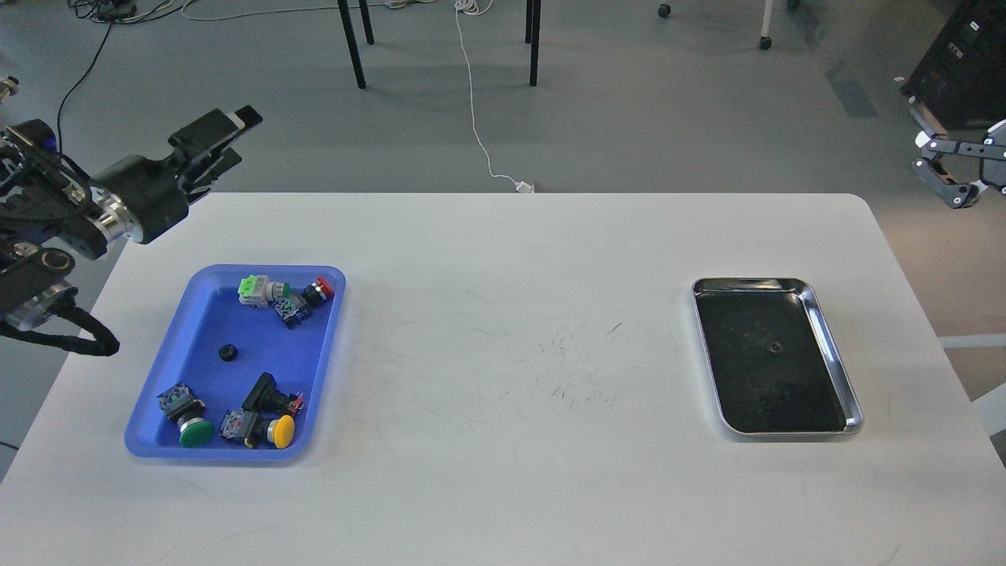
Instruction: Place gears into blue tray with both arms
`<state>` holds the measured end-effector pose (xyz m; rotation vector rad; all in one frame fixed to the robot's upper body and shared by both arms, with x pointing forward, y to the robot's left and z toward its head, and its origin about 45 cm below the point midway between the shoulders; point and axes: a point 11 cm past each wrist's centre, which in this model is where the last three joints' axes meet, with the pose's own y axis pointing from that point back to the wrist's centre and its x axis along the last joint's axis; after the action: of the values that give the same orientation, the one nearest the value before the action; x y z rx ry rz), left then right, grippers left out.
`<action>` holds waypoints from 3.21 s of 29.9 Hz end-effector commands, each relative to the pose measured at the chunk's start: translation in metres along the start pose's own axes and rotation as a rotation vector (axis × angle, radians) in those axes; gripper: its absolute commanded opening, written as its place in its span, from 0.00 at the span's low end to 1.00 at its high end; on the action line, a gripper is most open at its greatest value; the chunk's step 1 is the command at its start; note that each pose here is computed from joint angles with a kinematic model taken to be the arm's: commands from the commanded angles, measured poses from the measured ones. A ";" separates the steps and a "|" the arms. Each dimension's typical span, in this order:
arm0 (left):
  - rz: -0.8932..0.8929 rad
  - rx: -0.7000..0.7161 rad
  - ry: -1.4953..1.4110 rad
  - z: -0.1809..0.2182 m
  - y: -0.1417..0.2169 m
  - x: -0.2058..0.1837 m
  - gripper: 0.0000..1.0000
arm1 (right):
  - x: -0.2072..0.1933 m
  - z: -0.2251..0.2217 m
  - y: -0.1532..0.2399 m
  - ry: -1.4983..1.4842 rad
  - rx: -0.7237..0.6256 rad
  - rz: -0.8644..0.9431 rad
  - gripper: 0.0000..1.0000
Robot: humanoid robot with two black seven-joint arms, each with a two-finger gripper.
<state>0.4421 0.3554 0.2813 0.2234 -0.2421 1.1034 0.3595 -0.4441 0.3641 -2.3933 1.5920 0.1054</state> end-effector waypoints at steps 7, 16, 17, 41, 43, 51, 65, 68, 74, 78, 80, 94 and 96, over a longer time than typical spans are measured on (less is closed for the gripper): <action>0.119 -0.213 0.665 0.041 -0.048 -0.012 0.98 | -0.033 -0.024 -0.032 0.486 -0.176 -0.247 0.98; 0.171 -0.257 0.889 0.020 -0.077 -0.038 0.98 | -0.057 0.026 -0.084 0.718 -0.358 -0.437 0.98; 0.173 -0.258 0.898 0.019 -0.077 -0.038 0.98 | -0.059 0.041 -0.084 0.730 -0.398 -0.466 0.98; 0.189 -0.264 0.931 0.012 -0.070 -0.035 0.98 | -0.007 0.195 -0.019 1.595 -1.062 -1.076 0.78; 0.192 -0.263 0.929 0.011 -0.069 -0.034 0.98 | -0.006 0.200 -0.017 1.592 -1.071 -1.079 0.73; 0.200 -0.264 0.914 0.009 -0.062 -0.025 0.98 | -0.012 0.216 -0.012 1.572 -1.074 -1.113 0.69; 0.206 -0.255 0.909 0.005 -0.059 -0.023 0.98 | -0.012 0.225 -0.003 1.555 -1.075 -1.118 0.60; 0.206 -0.255 0.909 0.005 -0.059 -0.023 0.98 | -0.013 0.228 -0.002 1.566 -1.050 -1.114 0.57; 0.207 -0.252 0.904 0.004 -0.058 -0.021 0.98 | -0.010 0.232 0.001 1.564 -1.053 -1.107 0.49; 0.206 -0.250 0.899 0.004 -0.057 -0.020 0.98 | -0.011 0.233 0.004 1.553 -1.050 -1.107 0.46; 0.208 -0.250 0.900 0.004 -0.057 -0.020 0.98 | -0.011 0.233 0.004 1.554 -1.052 -1.107 0.42; 0.211 -0.252 0.896 0.005 -0.056 -0.018 0.98 | -0.012 0.231 0.006 1.531 -1.031 -1.125 0.21; 0.215 -0.254 0.892 0.005 -0.055 -0.014 0.98 | -0.014 0.229 0.003 1.537 -1.016 -1.126 0.21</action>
<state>0.4846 0.3147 0.2768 -0.5321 0.4069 1.2662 0.3687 -0.3767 0.1423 -4.0514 -0.2978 -1.8488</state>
